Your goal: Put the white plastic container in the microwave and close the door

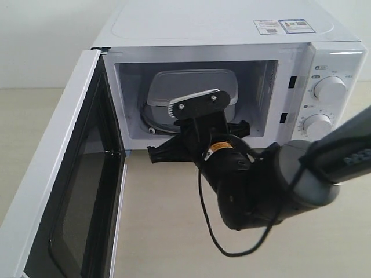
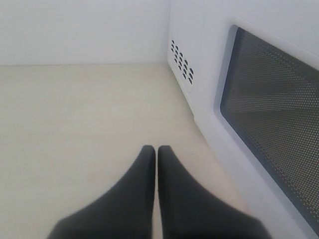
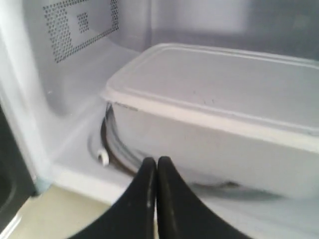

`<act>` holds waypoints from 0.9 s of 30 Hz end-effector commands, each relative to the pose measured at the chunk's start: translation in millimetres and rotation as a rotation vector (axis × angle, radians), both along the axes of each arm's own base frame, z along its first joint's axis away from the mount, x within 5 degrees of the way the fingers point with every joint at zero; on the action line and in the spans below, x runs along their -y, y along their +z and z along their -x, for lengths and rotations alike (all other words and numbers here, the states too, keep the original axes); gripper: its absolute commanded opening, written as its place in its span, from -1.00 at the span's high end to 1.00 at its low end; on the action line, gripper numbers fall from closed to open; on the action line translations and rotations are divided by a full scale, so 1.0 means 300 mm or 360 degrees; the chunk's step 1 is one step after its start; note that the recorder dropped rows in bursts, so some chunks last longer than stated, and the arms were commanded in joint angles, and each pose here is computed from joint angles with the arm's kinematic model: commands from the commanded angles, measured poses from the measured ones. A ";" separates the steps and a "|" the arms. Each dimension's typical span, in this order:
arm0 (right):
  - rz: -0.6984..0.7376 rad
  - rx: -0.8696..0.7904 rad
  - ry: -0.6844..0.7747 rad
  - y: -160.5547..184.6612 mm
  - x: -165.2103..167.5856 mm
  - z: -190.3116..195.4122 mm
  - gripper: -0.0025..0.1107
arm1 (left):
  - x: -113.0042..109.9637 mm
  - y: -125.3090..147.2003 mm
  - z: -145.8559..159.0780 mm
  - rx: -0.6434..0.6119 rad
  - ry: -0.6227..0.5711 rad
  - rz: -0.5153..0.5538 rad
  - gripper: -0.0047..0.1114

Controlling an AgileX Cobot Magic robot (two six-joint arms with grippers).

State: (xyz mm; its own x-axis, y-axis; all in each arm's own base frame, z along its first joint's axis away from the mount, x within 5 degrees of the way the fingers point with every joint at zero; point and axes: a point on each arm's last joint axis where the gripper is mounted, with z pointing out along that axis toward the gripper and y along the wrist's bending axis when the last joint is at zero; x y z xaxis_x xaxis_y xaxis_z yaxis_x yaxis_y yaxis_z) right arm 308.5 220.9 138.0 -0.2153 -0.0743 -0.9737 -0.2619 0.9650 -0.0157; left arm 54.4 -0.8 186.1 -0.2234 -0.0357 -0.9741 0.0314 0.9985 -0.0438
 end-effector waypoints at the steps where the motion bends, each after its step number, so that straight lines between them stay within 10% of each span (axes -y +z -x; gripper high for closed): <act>1: -0.0008 -0.0091 0.0008 0.051 0.059 0.111 0.96 | 0.000 -0.003 0.000 0.0002 0.0002 -0.0005 0.85; 27: -0.0195 -0.0657 0.0585 0.315 0.270 0.542 0.96 | 0.000 -0.003 0.000 0.0002 0.0002 -0.0005 0.85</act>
State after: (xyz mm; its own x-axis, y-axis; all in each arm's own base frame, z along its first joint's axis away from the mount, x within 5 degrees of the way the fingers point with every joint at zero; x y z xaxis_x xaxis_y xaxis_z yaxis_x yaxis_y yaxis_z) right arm 148.3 141.5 232.4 -0.5674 -0.0995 -0.8174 -0.5328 0.8013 0.2723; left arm 54.4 -0.8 186.1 -0.2234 -0.0357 -0.9741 0.0314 0.9985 -0.0438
